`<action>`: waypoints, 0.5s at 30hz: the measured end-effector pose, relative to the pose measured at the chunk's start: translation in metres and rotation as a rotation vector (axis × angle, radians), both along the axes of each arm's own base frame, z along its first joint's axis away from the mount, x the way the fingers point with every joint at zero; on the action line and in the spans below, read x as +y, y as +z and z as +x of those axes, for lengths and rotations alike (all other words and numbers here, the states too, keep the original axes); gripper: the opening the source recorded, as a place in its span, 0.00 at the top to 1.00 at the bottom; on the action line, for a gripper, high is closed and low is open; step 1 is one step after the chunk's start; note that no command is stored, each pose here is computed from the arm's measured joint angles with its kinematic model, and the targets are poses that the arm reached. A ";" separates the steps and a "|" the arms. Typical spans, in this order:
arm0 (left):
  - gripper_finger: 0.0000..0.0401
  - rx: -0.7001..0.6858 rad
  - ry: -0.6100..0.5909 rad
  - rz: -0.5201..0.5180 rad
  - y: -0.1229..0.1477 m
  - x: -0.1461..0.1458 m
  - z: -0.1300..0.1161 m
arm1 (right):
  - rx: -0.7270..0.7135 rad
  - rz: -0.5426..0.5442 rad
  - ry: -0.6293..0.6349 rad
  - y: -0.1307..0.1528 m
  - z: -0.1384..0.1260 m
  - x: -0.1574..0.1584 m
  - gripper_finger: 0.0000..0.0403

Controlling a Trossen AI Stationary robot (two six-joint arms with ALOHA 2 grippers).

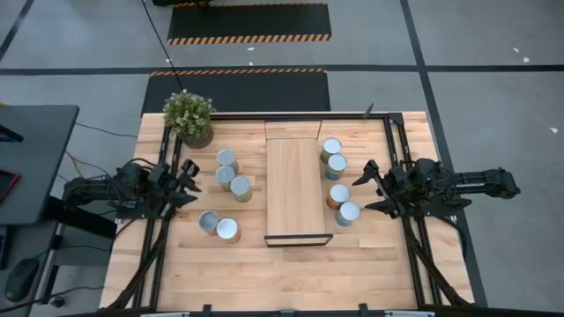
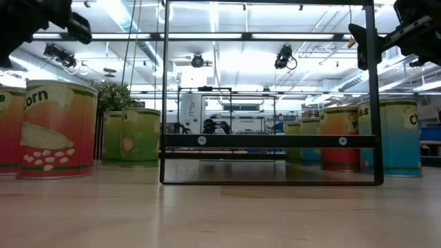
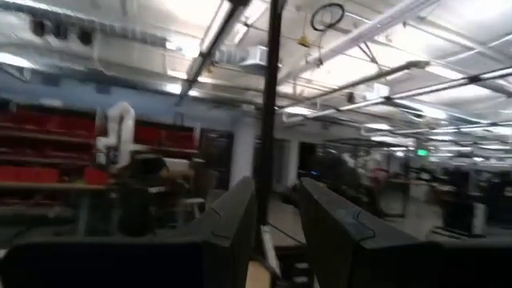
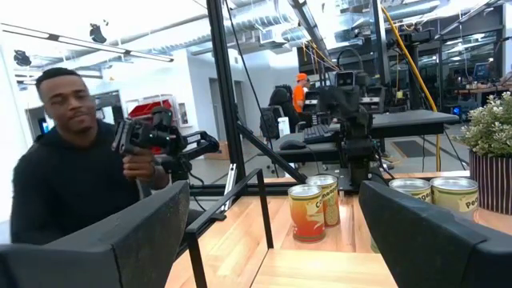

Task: Pick and place cans onto a shelf
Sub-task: Put the canned corn on the shelf

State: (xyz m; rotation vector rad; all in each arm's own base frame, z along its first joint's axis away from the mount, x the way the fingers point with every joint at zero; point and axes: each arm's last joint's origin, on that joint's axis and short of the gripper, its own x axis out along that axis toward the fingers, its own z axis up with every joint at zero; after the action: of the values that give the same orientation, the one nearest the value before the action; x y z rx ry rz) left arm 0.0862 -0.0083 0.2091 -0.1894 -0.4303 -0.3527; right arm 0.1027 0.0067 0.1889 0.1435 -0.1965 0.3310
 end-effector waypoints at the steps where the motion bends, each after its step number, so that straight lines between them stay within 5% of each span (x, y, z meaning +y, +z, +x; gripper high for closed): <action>1: 0.73 0.026 -0.014 -0.004 -0.002 0.000 0.001 | 0.000 0.000 0.000 0.000 0.000 0.000 0.07; 7: 0.73 0.128 0.024 0.081 -0.014 0.000 0.006 | 0.000 0.000 0.000 0.000 0.000 0.000 0.07; 15: 0.73 0.191 0.049 0.023 -0.015 0.001 0.007 | 0.000 0.000 0.000 0.000 0.000 0.000 0.07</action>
State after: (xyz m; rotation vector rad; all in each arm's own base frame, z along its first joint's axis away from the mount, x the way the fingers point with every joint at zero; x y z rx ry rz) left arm 0.0929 -0.0073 0.1937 -0.1876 -0.2421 -0.2889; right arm 0.1027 0.0067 0.1889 0.1435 -0.1963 0.3312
